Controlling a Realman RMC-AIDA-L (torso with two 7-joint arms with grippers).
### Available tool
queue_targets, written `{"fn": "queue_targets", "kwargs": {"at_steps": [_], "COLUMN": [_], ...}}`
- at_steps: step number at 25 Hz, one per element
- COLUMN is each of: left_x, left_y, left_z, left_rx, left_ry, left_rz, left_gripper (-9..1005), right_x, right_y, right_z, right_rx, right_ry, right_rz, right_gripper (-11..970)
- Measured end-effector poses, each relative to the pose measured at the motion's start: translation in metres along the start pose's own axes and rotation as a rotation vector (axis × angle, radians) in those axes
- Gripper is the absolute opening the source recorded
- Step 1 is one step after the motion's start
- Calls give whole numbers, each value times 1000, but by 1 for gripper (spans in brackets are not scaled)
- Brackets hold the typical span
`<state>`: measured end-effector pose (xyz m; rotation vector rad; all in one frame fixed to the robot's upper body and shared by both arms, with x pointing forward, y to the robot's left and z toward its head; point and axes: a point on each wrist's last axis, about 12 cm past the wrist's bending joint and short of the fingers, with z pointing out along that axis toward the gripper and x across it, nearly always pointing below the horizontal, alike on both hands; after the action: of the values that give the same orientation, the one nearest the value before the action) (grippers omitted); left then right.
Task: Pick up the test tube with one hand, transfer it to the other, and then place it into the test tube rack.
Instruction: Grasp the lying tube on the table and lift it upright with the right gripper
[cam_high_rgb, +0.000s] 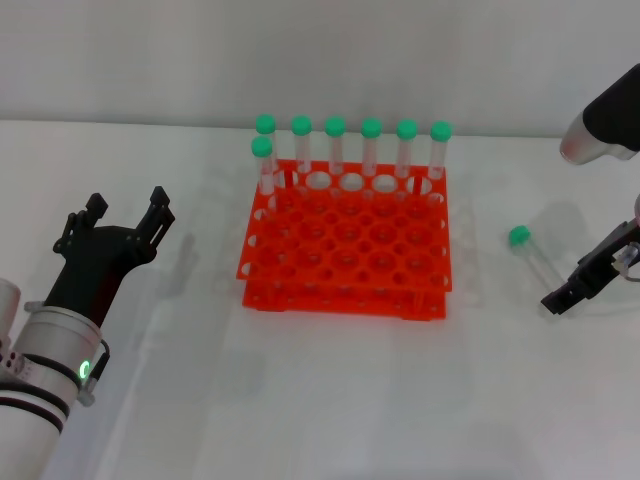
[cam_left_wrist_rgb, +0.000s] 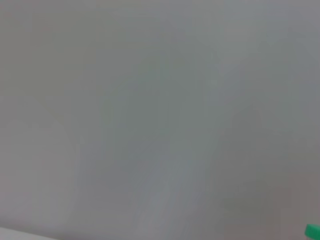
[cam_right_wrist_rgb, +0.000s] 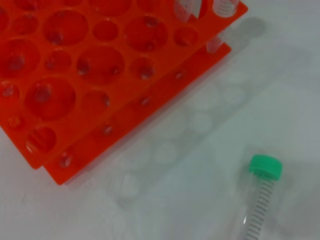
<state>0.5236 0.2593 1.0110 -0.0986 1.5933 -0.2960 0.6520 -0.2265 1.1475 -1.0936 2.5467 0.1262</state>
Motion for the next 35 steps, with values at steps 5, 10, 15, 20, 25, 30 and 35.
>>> {"fn": "queue_targets", "kwargs": {"at_steps": [5,10,15,20,25,30,35], "left_x": [0,0,0,0,-1,-2,-2], "left_y": [0,0,0,0,-1,-2,-3], "left_z": [0,1,0,1,2,3,4], "left_rx": [1,1,1,1,4,9,10], "left_ry": [0,-1,-1,-1,-2,-5,-6], "left_rz": [0,0,0,0,0,1,1], "left_gripper": [864,864,863,863,863,863,863], "right_x": [0,-1,-1,-1,-2,-1,1], "right_y": [3,3,2,3,2,2,0], "right_z": [4,7,7,11,12,12,12], "right_rx": [-14,-9,-6,-4,-4,-1,10], "right_ry": [17,14,11,15,16,18,35], "right_rz": [0,7,14,18,18,18,10], "right_gripper": [683,656,622,619,605,552,485]}}
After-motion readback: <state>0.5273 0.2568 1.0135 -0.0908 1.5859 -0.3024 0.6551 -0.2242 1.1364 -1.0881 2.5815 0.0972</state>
